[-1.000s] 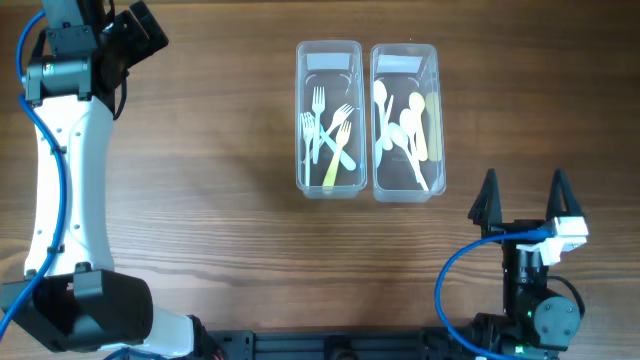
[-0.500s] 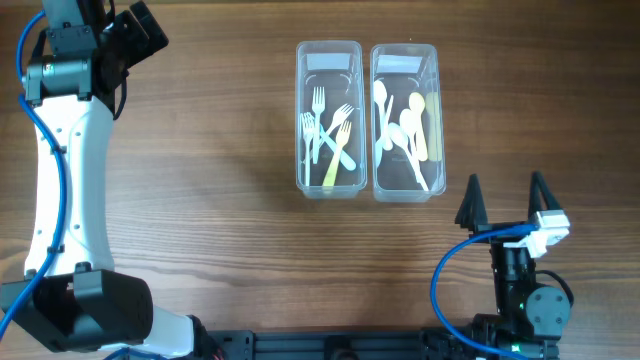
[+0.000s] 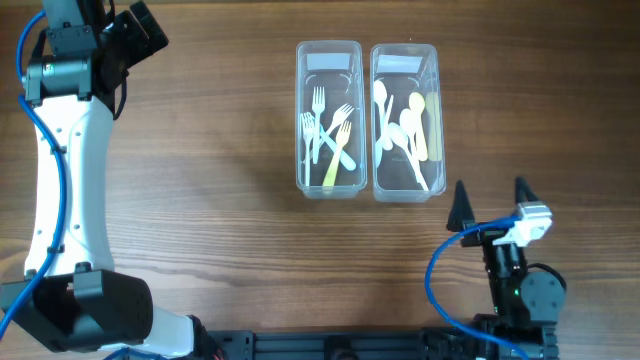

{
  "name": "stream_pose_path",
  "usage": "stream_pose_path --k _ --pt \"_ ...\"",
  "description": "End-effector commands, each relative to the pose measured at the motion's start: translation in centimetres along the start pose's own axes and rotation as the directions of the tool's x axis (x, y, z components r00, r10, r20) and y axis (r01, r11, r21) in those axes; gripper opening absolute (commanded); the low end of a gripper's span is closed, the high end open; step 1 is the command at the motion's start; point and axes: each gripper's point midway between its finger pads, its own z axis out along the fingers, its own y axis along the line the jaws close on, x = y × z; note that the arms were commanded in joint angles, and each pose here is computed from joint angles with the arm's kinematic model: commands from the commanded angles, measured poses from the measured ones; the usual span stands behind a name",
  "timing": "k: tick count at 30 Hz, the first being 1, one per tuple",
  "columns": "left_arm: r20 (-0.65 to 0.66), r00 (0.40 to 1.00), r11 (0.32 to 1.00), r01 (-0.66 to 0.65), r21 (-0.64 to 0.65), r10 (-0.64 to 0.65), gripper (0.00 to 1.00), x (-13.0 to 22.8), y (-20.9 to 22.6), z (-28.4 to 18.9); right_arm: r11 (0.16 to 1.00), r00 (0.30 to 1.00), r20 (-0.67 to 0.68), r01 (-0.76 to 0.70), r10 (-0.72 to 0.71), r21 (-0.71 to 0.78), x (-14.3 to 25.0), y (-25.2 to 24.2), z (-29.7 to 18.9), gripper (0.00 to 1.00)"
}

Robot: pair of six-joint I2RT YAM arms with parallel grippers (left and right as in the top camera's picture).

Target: Pack container

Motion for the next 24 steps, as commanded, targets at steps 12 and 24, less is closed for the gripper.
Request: stream_pose_path --k 12,24 --pt "0.0 1.0 1.0 0.0 -0.006 0.0 1.0 0.0 0.05 0.16 1.0 1.0 -0.022 0.007 -0.008 -0.011 0.5 0.2 0.09 1.0" --pt "0.0 1.0 1.0 0.0 -0.006 0.0 1.0 0.0 0.05 0.16 1.0 1.0 -0.022 0.007 -0.008 -0.011 0.5 0.2 0.09 1.0"
